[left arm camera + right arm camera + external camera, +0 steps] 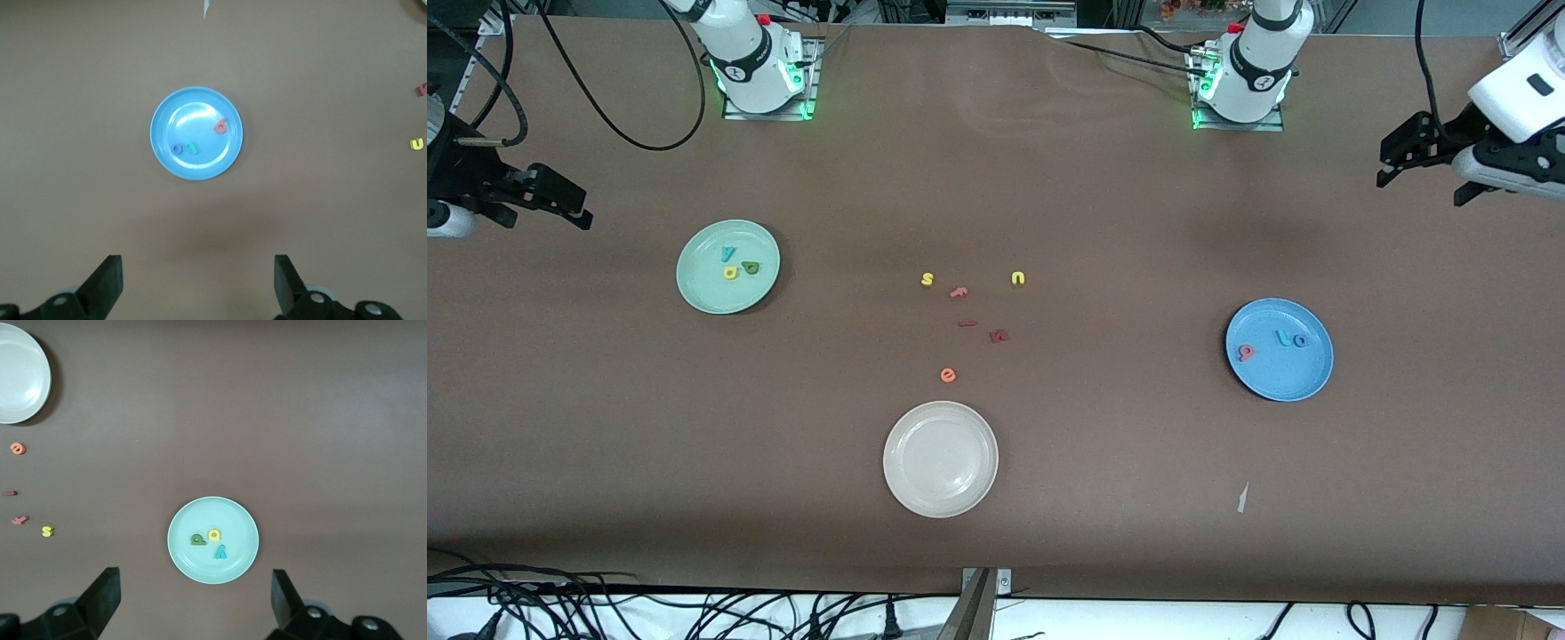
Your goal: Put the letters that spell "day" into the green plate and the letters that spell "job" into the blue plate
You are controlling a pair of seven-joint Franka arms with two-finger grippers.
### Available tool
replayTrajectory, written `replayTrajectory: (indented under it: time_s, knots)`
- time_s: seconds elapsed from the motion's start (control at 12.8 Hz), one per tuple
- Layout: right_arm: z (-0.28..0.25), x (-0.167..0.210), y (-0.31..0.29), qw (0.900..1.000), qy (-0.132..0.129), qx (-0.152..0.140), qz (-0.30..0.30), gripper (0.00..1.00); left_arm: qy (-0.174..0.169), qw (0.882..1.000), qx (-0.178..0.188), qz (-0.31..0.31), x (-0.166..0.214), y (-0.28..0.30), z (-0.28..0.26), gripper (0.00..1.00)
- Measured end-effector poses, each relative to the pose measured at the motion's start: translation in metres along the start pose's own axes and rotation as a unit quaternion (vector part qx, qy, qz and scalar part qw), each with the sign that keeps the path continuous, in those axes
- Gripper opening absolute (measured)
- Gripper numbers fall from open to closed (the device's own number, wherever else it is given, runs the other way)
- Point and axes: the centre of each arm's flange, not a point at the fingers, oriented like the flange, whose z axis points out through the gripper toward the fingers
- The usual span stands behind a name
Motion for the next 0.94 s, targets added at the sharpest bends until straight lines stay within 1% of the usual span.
replayTrajectory:
  time_s: [0.23,0.7,0.78,0.94]
  knots:
    - [0.000,0.000,0.000,1.000,0.000,0.000,0.000,1.00,-0.007,0.999,0.000,-0.034,0.007,0.004,-0.003,1.00]
    - [0.001,-0.001,0.000,1.000,-0.004,0.000,0.000,1.00,-0.002,0.999,0.001,-0.043,0.021,-0.001,-0.008,1.00]
    - [0.001,-0.001,0.000,1.000,-0.004,0.000,0.000,1.00,-0.004,0.999,0.001,-0.044,0.021,-0.001,-0.006,1.00]
    - [0.001,-0.001,0.000,1.000,-0.005,0.000,0.000,1.00,-0.020,0.998,-0.001,-0.051,0.018,-0.004,-0.003,1.00]
